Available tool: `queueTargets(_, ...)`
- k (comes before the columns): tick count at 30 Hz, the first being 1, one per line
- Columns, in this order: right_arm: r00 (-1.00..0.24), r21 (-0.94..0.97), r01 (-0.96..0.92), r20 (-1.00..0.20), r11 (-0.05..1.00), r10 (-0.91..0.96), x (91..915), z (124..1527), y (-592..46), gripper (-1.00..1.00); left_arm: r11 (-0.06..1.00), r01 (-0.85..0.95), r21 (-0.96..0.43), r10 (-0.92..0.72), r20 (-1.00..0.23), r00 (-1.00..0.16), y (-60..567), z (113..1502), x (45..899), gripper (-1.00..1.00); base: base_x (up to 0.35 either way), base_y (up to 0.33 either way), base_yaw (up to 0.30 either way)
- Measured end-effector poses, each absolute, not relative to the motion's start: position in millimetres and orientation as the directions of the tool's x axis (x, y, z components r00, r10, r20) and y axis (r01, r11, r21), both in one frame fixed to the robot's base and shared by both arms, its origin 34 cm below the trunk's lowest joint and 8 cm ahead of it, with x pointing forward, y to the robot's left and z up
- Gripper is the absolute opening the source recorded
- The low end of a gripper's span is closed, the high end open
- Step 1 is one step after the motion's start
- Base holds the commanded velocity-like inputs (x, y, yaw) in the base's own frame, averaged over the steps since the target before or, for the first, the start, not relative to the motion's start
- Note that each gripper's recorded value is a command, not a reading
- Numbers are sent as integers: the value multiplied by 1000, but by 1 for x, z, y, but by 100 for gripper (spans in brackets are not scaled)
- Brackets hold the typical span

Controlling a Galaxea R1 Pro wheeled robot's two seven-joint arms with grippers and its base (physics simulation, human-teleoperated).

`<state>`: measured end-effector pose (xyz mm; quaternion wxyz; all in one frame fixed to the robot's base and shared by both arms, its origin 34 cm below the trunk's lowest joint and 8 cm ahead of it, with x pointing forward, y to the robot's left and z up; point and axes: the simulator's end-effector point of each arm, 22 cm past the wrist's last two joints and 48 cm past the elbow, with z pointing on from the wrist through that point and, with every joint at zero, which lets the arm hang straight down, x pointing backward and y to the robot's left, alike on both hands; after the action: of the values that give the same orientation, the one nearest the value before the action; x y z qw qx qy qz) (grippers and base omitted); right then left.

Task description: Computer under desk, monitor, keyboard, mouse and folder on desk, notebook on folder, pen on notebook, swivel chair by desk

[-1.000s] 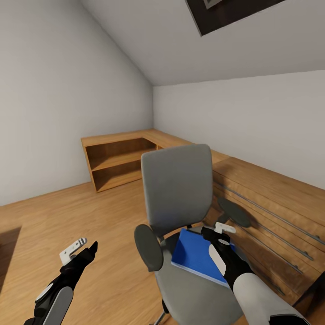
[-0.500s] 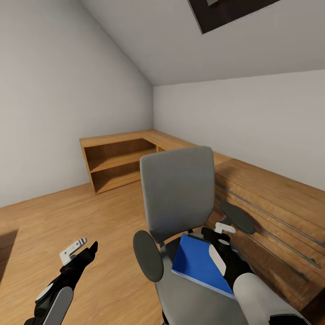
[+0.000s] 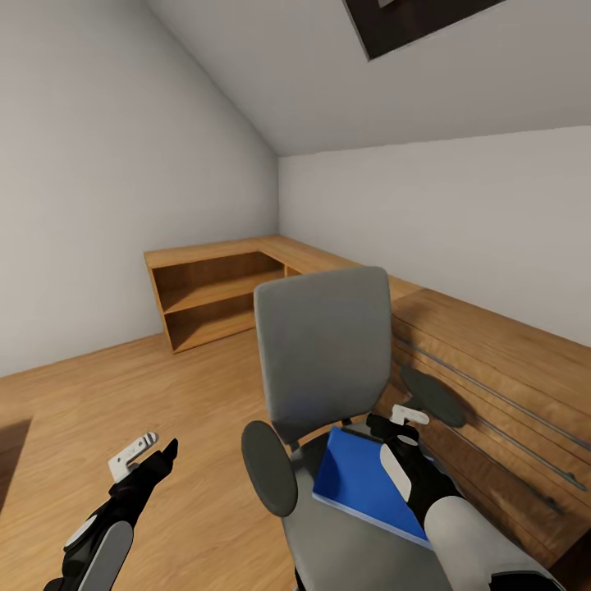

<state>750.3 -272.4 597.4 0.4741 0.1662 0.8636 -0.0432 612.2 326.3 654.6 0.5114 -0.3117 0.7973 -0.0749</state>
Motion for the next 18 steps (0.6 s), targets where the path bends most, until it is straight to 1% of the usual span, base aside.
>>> queueTargets(18,-517,75,330,-820,941,246,748,581,-272,100,794,-433,-427,-574,-761,-303,327,641,611,100,0,0,0)
